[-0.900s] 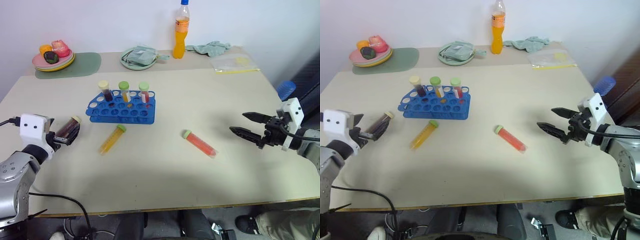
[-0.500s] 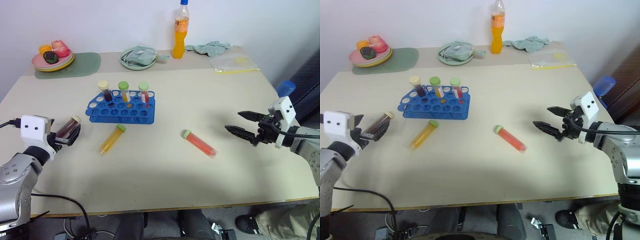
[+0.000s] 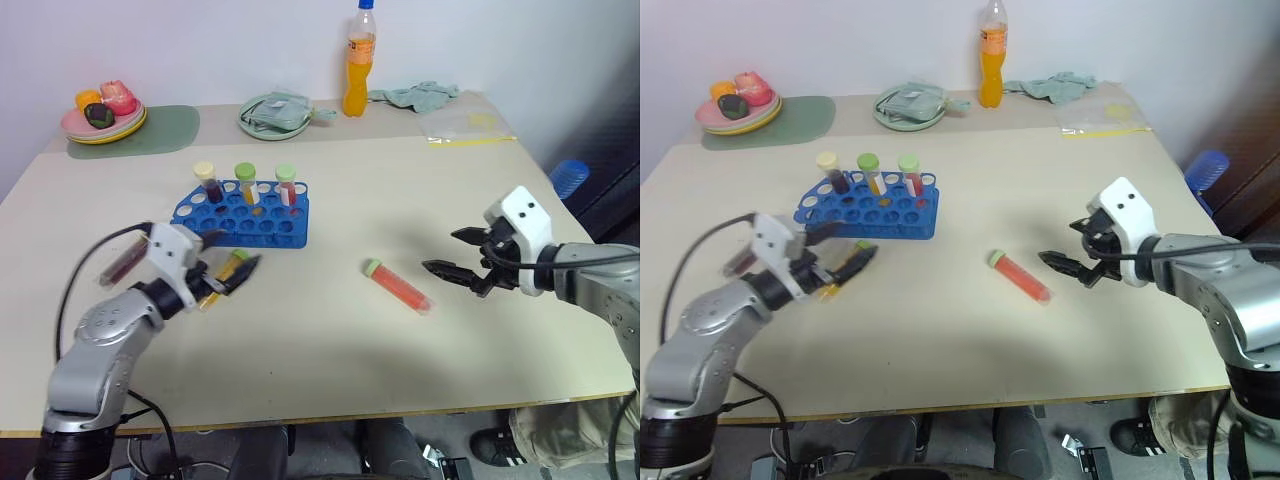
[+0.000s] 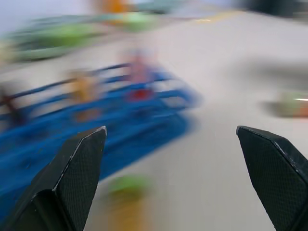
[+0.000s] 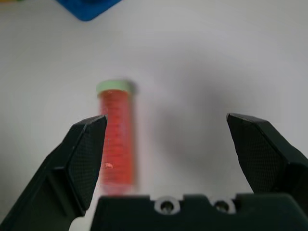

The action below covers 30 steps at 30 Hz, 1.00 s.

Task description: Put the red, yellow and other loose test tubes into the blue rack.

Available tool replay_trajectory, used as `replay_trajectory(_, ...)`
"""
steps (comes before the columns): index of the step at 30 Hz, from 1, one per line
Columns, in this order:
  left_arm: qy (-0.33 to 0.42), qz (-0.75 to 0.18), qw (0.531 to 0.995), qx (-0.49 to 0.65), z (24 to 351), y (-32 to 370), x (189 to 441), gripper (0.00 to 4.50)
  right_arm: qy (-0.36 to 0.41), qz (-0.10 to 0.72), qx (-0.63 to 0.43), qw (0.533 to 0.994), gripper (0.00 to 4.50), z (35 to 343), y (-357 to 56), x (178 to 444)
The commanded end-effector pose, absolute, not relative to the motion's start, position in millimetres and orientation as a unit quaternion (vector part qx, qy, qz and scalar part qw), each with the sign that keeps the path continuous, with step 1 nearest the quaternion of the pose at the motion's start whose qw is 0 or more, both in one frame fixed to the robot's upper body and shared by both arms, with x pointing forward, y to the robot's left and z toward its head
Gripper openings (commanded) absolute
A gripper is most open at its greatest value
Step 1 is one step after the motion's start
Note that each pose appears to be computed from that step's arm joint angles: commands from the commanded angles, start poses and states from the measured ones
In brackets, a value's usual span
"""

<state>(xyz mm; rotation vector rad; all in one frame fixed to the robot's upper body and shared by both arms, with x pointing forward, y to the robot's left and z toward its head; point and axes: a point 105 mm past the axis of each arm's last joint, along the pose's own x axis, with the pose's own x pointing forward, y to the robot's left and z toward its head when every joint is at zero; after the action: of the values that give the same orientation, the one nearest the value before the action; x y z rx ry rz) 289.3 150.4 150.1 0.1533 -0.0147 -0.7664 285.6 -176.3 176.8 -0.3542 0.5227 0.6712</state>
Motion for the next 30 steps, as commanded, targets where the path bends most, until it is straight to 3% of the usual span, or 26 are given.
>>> replay_trajectory(1, -0.014, -0.434, 0.896, 0.096, 149.0, 134.5, 285.2, 4.5, 0.29, 0.332, -0.202, 0.875, 4.37, 172.8, -159.6, 276.0)
replay_trajectory(11, 0.025, -0.56, 0.819, 0.12, 120.9, 103.2, 255.6, 4.5, 0.376, 0.335, -0.167, 0.847, 4.37, 158.0, -132.9, 305.9)
replay_trajectory(23, 0.038, -0.547, 0.828, 0.119, 104.2, 103.1, 234.3, 4.5, 0.453, 0.317, -0.164, 0.817, 4.37, 133.4, -128.2, 317.9)
replay_trajectory(26, 0.039, -0.546, 0.828, 0.12, 101.9, 102.5, 234.1, 4.5, 0.461, 0.307, -0.161, 0.817, 3.16, 128.4, -129.1, 321.2)
replay_trajectory(30, 0.037, -0.543, 0.831, 0.117, 101.5, 103.7, 234.9, 4.5, 0.438, 0.322, -0.165, 0.823, 1.08, 140.5, -122.5, 321.8)
